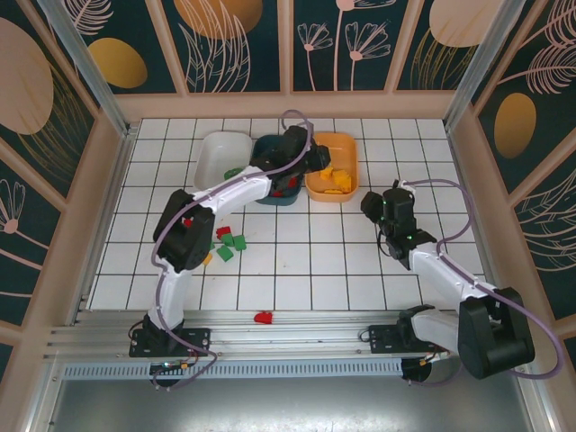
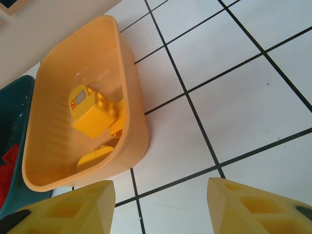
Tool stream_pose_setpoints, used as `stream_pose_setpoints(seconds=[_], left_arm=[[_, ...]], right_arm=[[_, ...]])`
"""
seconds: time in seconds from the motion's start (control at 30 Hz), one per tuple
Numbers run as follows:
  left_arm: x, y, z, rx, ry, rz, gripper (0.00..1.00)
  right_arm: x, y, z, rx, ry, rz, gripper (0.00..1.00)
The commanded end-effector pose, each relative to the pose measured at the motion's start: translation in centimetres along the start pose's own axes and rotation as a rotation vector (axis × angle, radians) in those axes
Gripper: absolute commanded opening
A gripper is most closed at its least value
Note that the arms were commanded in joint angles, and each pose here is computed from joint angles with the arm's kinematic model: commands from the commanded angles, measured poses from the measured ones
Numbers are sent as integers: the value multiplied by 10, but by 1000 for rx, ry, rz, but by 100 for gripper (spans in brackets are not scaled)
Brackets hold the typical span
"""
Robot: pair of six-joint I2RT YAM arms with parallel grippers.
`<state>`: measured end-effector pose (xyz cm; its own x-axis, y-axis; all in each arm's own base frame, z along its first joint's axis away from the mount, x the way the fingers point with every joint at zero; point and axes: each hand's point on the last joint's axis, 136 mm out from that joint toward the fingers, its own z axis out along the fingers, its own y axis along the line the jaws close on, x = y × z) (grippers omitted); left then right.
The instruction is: Sort the legos into containers by color
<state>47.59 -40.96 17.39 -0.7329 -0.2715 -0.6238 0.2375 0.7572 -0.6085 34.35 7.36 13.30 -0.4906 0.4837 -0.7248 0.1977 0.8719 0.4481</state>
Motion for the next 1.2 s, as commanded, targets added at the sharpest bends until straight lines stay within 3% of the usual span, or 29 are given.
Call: stream_pose_setpoints(seconds=[0.0, 0.2, 0.37, 0.6, 0.73, 0.97, 1.17], left_arm=[[7, -8, 12, 13, 30, 41, 31], [-6, -12, 3, 5, -9, 52, 32], [-20, -4, -51, -34, -111, 63, 38], [-4, 49, -144, -172, -226, -20, 69], [21, 107, -194, -319, -271, -112, 98], [69, 193, -265, -452, -326, -347, 99], [120, 229, -279, -480, -234, -509, 96]], right_arm=[[-7, 3, -4, -23, -30, 26, 54], [-7, 4, -3, -26, -28, 21, 54], [-4, 21, -5, -83, -16, -15, 55], [19, 79, -11, -184, 6, -193, 57], [34, 101, -11, -233, 33, -245, 58], [48, 112, -9, -241, 53, -294, 58], [49, 114, -11, -240, 51, -303, 58]])
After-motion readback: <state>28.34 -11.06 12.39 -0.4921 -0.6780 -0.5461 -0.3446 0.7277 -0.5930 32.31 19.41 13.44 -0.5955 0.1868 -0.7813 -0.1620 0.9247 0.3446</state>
